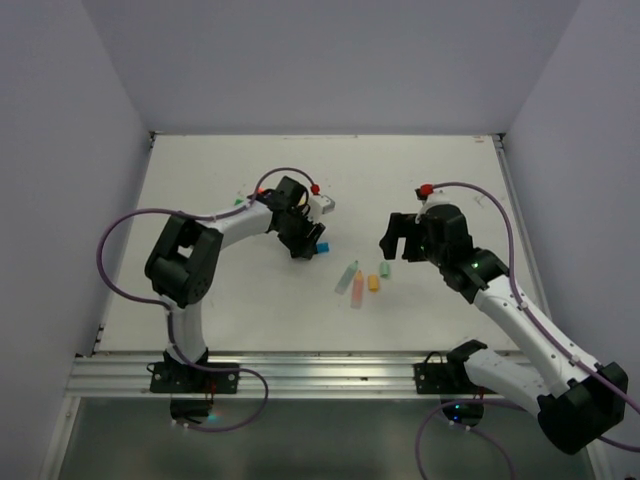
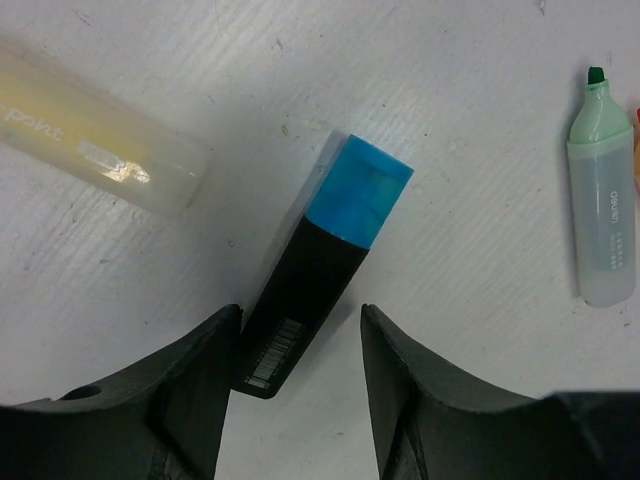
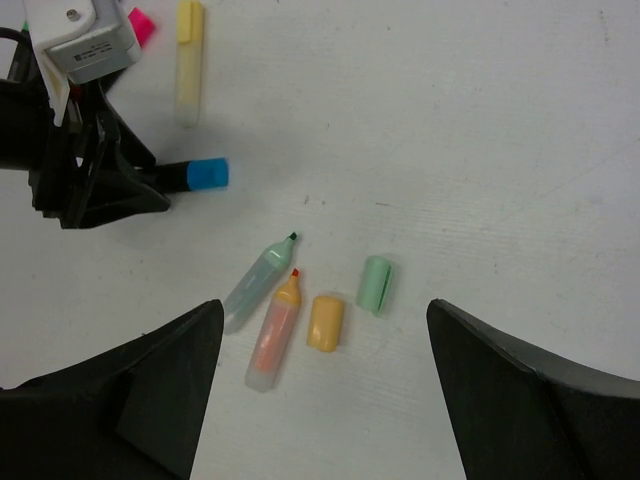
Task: Open the pen caps
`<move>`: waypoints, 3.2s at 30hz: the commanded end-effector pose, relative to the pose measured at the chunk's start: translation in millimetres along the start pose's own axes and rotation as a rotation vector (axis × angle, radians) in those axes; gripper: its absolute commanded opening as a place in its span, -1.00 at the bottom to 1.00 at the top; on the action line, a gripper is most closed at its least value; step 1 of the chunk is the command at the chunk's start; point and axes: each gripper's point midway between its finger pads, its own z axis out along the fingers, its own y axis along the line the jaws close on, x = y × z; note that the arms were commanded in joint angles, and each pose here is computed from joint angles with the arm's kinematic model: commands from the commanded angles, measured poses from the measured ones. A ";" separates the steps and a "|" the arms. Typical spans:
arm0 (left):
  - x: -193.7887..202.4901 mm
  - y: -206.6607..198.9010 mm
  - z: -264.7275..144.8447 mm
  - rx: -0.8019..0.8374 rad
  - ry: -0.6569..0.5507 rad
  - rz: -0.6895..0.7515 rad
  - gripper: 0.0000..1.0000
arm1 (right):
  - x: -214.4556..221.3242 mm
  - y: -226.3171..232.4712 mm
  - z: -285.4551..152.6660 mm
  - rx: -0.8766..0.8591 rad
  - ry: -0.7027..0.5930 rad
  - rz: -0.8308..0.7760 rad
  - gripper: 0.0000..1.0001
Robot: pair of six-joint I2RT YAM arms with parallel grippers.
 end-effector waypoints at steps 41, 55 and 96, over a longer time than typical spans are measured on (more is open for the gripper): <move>-43.1 -93.5 -100.1 -0.047 -0.511 0.052 -1.00 | -31.2 105.9 27.3 -0.450 0.080 0.278 0.65; -58.1 -114.5 -119.3 0.025 -0.610 0.096 -1.00 | -25.0 136.6 46.1 -0.562 0.158 0.308 0.47; -51.9 -120.3 -138.0 0.148 -0.675 0.014 0.48 | -26.6 143.0 24.1 -0.692 0.053 0.068 -1.00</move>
